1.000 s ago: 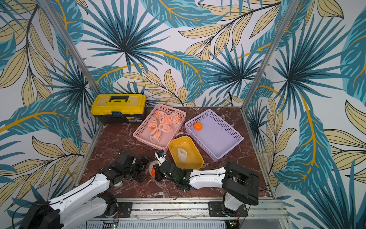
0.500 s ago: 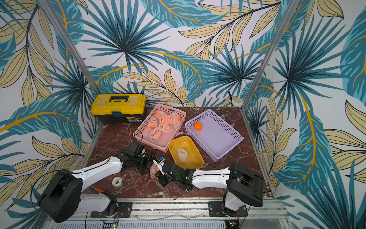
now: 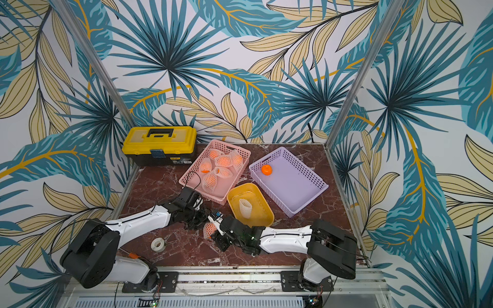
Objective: Remove foam nets from oranges
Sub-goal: Remove the foam net from the orange.
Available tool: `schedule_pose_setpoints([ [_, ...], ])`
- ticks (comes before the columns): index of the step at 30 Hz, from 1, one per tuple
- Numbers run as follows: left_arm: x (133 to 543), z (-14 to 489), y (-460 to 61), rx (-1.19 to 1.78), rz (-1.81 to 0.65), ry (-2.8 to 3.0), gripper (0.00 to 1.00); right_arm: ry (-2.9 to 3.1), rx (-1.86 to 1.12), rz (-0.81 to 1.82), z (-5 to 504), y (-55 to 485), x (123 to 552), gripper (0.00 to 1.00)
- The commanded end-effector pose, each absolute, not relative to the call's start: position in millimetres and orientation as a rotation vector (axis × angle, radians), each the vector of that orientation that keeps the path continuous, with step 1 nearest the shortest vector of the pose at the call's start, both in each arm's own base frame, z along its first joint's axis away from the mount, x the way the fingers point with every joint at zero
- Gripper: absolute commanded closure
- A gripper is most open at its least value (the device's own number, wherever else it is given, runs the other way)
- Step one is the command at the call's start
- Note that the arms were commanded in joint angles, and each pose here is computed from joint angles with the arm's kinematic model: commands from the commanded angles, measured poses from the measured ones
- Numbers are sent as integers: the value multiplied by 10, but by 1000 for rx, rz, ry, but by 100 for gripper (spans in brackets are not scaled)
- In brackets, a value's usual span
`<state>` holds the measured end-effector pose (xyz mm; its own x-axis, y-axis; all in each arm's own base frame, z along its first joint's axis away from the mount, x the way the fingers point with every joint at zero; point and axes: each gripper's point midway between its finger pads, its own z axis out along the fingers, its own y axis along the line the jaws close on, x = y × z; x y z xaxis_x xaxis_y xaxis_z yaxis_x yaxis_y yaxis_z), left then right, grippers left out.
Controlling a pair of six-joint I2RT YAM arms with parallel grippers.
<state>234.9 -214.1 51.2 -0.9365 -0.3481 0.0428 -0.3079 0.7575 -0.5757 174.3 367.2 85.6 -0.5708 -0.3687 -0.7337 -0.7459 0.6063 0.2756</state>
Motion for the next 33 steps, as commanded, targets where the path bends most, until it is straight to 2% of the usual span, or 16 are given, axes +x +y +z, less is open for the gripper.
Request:
schedule_pose_setpoints([
  [1,2304,613,-2254,-436,-954,2886,63,2239,-869,689,720,3495,1779,66],
  [3,2311,625,-2259,-424,-947,2880,74,2241,-853,679,724,3469,1799,61],
  [6,2346,672,-2253,-408,-935,2854,87,2239,-834,664,738,3417,1816,48],
  [8,2374,737,-2239,-395,-922,2820,90,2232,-810,658,769,3366,1830,38],
  [14,2489,1026,-2223,-299,-865,2677,92,2210,-745,687,894,3237,1839,19],
  [23,2496,1200,-2302,-169,-814,2560,93,2225,-569,926,1139,3288,1918,15],
  [33,2528,1237,-2332,-175,-834,2515,94,2294,-542,978,961,3514,1989,12],
])
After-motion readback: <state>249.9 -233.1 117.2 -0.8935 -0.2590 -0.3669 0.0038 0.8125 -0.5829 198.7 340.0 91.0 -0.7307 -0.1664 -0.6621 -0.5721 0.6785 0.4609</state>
